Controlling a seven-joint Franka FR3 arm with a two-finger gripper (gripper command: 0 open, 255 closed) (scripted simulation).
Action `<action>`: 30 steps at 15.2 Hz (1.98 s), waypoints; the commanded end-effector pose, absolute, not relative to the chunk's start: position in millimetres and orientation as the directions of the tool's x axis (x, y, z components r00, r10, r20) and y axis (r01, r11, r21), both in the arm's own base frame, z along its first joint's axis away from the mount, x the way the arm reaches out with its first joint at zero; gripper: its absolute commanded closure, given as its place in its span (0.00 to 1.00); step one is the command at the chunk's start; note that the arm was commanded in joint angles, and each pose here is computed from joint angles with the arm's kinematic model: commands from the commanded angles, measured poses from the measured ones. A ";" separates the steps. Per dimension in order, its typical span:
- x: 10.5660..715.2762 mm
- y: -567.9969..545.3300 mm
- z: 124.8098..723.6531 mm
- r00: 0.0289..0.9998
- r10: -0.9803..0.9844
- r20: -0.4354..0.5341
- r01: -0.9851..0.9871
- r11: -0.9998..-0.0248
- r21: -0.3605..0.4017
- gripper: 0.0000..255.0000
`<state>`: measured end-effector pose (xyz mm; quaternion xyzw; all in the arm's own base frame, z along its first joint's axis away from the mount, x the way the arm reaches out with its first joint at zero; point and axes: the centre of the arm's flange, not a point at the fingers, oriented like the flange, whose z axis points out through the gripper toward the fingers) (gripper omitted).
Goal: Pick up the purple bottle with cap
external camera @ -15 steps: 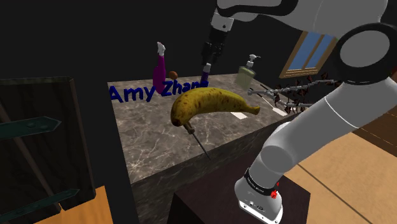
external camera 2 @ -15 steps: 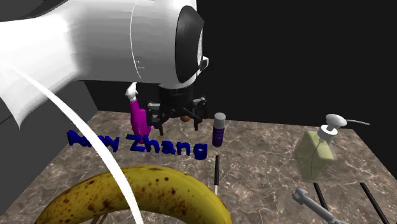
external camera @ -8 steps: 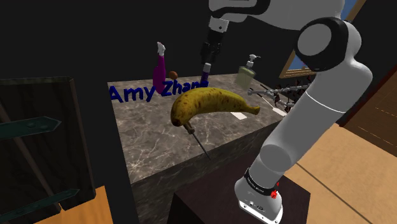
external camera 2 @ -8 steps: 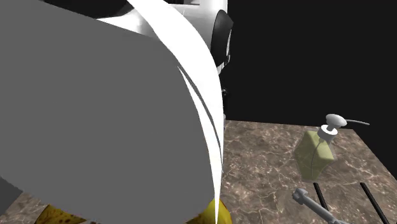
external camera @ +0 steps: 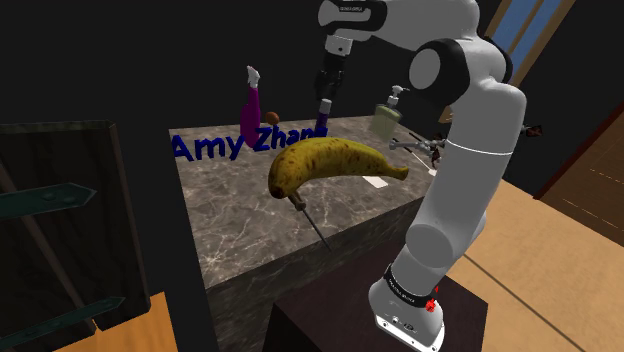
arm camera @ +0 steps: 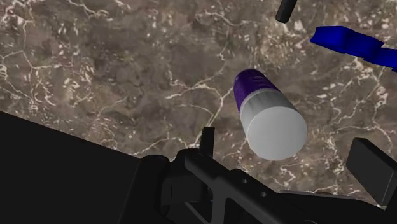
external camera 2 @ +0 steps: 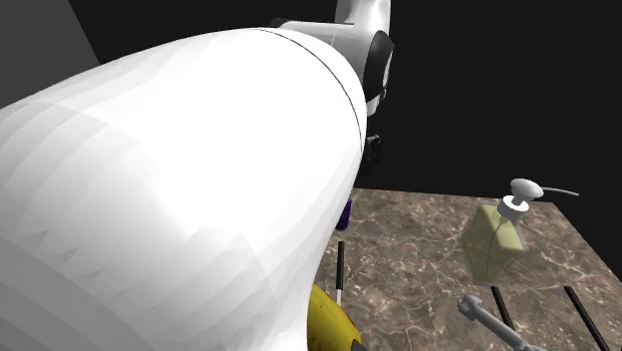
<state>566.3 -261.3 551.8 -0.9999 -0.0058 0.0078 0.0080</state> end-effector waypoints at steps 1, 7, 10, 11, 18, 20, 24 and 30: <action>570.2 -263.6 542.8 1.000 0.012 -0.017 0.011 -1.000 -0.016 0.00; 570.3 -263.6 513.4 1.000 0.012 -0.017 0.011 -1.000 -0.016 0.00; 570.1 -263.7 513.0 1.000 0.012 -0.017 0.011 -1.000 -0.016 1.00; 570.1 -263.6 513.1 1.000 0.012 -0.017 0.011 -1.000 -0.016 1.00; 570.3 -263.6 513.4 1.000 0.012 -0.017 0.011 -1.000 -0.016 1.00; 570.2 -263.6 523.9 1.000 0.012 -0.017 0.011 -1.000 -0.016 1.00; 570.3 -263.6 545.1 1.000 0.012 -0.017 0.011 -1.000 -0.016 1.00; 570.3 -263.6 576.7 1.000 0.012 -0.017 0.011 -1.000 -0.016 1.00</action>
